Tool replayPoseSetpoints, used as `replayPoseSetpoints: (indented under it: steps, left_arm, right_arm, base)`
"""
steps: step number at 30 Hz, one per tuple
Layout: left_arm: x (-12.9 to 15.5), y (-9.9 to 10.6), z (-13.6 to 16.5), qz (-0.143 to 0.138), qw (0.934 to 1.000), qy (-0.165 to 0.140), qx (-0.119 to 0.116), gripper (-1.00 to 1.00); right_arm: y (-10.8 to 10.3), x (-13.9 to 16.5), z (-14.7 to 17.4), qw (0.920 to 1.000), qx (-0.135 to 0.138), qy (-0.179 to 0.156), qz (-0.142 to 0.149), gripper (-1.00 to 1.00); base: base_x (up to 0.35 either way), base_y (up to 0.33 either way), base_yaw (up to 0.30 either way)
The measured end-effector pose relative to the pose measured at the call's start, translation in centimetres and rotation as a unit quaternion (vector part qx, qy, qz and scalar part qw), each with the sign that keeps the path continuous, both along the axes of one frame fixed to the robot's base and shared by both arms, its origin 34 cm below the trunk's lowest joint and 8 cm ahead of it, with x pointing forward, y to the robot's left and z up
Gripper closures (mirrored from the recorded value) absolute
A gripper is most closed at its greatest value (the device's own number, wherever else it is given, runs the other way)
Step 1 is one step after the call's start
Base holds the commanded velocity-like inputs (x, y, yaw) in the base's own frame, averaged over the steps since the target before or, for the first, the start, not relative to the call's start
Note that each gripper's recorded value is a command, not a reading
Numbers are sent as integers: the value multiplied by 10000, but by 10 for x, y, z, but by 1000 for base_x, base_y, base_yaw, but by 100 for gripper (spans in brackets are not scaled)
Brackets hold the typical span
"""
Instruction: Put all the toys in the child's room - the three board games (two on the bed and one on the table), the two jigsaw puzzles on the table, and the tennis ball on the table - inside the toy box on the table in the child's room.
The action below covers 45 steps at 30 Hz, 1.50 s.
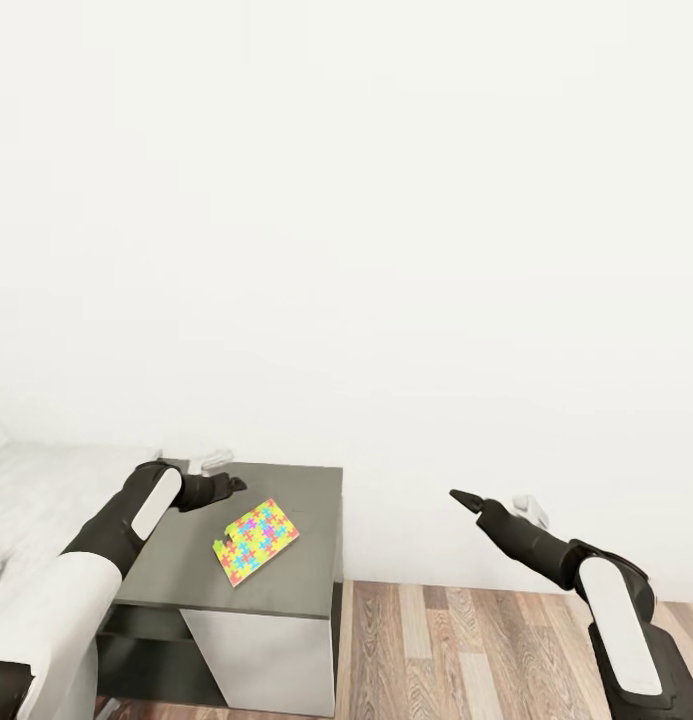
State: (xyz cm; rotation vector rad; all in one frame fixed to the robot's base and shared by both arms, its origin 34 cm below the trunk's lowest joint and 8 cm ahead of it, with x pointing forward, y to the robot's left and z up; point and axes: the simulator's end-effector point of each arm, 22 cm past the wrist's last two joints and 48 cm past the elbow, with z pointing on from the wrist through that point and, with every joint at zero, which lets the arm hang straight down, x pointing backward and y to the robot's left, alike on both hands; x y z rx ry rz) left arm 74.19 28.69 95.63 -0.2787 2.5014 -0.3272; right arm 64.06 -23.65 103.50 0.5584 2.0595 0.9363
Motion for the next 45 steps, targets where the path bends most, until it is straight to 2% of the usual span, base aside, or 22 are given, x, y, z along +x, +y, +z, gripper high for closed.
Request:
replayPoseSetpoints:
  steps: [8, 15, 31, 35, 37, 40, 45]
  left_arm:
    - [10, 6, 7, 127, 9995, -284, 75, -100]
    - [11, 6, 7, 128, 9994, -308, 85, -100]
    - [9, 7, 3, 125, 9996, -225, 135, -100]
    - [5, 12, -4, 192, 9995, -129, 211, -100]
    - [-2, 18, -17, 265, 9993, 39, 249, -100]
    - [-24, 30, -53, 443, 9975, 467, 286, -100]
    - [-30, 38, -68, 563, 9964, 525, 356, -100]
  right_arm:
    - [5, -1, -2, 10000, -43, 47, 47, -100]
    - [5, -1, -5, 9999, -77, 81, 37, -100]
    - [10, -1, -1, 9999, -83, 31, 90, -100]
    - [9, -1, -1, 9999, -98, 34, 92, -100]
    - [8, -1, -1, 9999, -104, 41, 99, -100]
    - [10, -3, -3, 9998, -101, 82, 143, -100]
    - [10, -5, -7, 9998, -69, 144, 154, -100]
  base:
    - [259, -67, 0]
    - [191, -17, 0]
    - [11, -1, 0]
    - [0, 0, 0]
    - [0, 0, 0]
    - [0, 0, 0]
    - [0, 0, 0]
